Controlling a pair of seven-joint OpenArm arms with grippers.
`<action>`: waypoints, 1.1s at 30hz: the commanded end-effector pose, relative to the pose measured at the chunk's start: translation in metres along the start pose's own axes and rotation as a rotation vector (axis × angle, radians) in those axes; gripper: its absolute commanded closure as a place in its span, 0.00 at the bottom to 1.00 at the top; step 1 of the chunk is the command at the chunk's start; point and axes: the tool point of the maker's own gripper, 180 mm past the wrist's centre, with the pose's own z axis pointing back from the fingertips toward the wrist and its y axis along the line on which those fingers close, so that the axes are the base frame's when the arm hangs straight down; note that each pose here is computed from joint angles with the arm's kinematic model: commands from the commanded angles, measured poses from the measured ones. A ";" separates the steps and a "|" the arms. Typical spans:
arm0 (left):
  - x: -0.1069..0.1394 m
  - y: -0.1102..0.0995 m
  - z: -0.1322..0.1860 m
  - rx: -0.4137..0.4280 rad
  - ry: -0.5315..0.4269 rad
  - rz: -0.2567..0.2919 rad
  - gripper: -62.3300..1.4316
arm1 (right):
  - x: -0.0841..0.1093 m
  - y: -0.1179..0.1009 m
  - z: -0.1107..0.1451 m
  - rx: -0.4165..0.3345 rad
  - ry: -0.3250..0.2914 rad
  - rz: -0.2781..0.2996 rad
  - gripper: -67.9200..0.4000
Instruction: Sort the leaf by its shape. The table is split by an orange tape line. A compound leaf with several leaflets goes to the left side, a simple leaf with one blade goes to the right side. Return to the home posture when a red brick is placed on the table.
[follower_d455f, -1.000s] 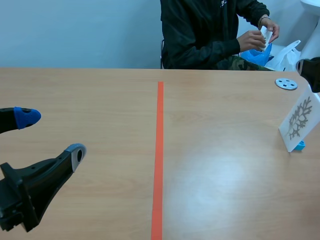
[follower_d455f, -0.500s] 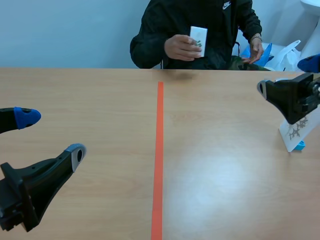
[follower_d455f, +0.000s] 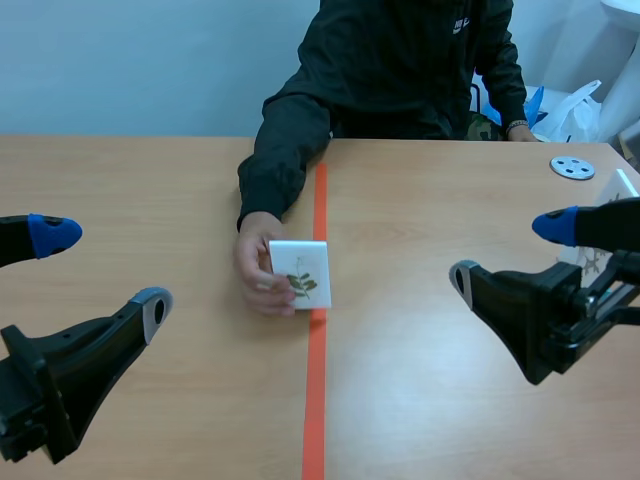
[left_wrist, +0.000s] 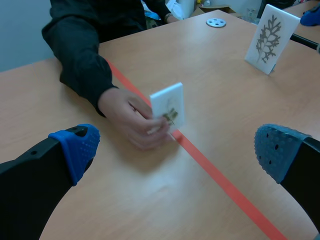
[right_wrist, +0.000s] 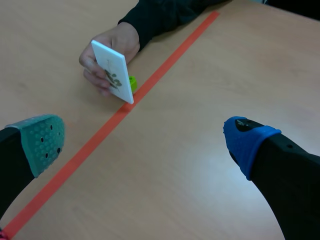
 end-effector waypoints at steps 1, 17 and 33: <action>0.007 -0.003 -0.001 -0.006 -0.027 0.005 0.00 | 0.008 0.000 0.000 0.003 -0.032 0.003 0.00; 0.007 -0.003 -0.001 -0.006 -0.028 0.005 0.00 | 0.008 0.000 0.000 -0.001 -0.036 0.004 0.00; 0.007 -0.003 -0.001 -0.006 -0.028 0.005 0.00 | 0.008 0.000 0.000 -0.001 -0.036 0.004 0.00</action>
